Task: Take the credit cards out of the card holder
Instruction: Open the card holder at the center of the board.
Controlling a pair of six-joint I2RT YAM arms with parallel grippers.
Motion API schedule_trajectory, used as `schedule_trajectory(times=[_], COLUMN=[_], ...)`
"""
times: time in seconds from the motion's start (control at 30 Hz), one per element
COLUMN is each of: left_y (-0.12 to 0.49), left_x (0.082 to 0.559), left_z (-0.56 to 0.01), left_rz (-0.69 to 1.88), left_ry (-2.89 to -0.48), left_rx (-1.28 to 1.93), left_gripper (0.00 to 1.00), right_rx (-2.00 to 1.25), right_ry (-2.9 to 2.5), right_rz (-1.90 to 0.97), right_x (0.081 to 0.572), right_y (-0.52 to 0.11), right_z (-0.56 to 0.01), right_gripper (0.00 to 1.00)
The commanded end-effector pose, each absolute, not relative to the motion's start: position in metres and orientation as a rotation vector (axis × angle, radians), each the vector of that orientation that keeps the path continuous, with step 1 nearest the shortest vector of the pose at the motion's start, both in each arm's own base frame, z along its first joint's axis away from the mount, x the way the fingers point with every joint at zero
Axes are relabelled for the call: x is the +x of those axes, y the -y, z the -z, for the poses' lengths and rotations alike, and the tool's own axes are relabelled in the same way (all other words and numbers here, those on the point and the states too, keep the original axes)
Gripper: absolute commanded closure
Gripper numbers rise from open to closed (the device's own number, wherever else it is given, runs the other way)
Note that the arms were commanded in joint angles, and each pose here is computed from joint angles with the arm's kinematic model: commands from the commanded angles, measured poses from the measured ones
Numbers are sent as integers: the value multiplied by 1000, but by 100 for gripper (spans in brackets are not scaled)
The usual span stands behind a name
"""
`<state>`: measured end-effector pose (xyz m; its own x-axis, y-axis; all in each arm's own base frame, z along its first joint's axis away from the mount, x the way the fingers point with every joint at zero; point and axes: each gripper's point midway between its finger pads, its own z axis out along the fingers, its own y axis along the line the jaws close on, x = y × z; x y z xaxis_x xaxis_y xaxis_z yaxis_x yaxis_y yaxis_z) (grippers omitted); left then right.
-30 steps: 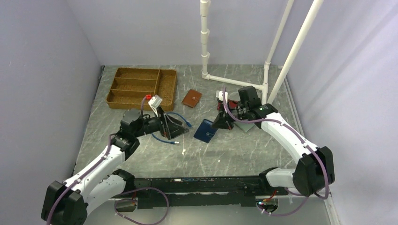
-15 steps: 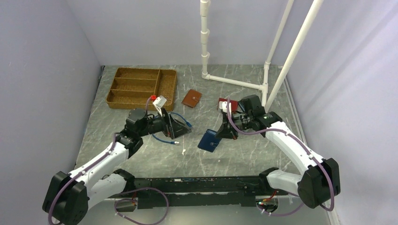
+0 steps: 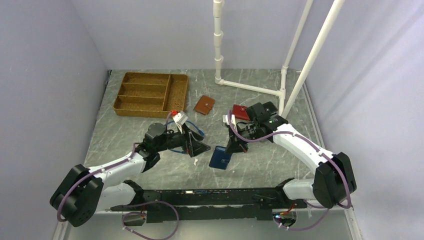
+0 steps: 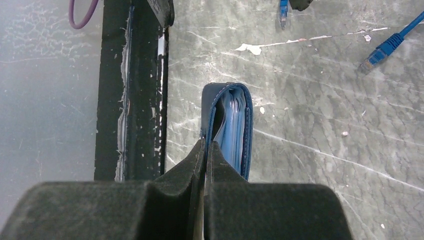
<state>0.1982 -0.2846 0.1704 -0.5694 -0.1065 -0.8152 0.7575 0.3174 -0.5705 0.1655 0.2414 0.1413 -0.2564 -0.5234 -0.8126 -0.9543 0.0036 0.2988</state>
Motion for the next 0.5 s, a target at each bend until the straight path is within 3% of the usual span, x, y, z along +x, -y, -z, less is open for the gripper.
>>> schedule_trajectory(times=[0.0,0.47], left_y=[292,320], left_x=[205,184], left_z=[-198,-168], left_rz=[1340,1361], left_ry=[-1628,-1622], left_rx=[620,762], left_gripper=[1,4], right_rx=[-1551,-1563], right_ry=[-1699,-1665], right_rz=[-1169,-1201], right_x=[172,167], right_y=[-247,-249], right_z=[-161,-166], right_gripper=[100,100])
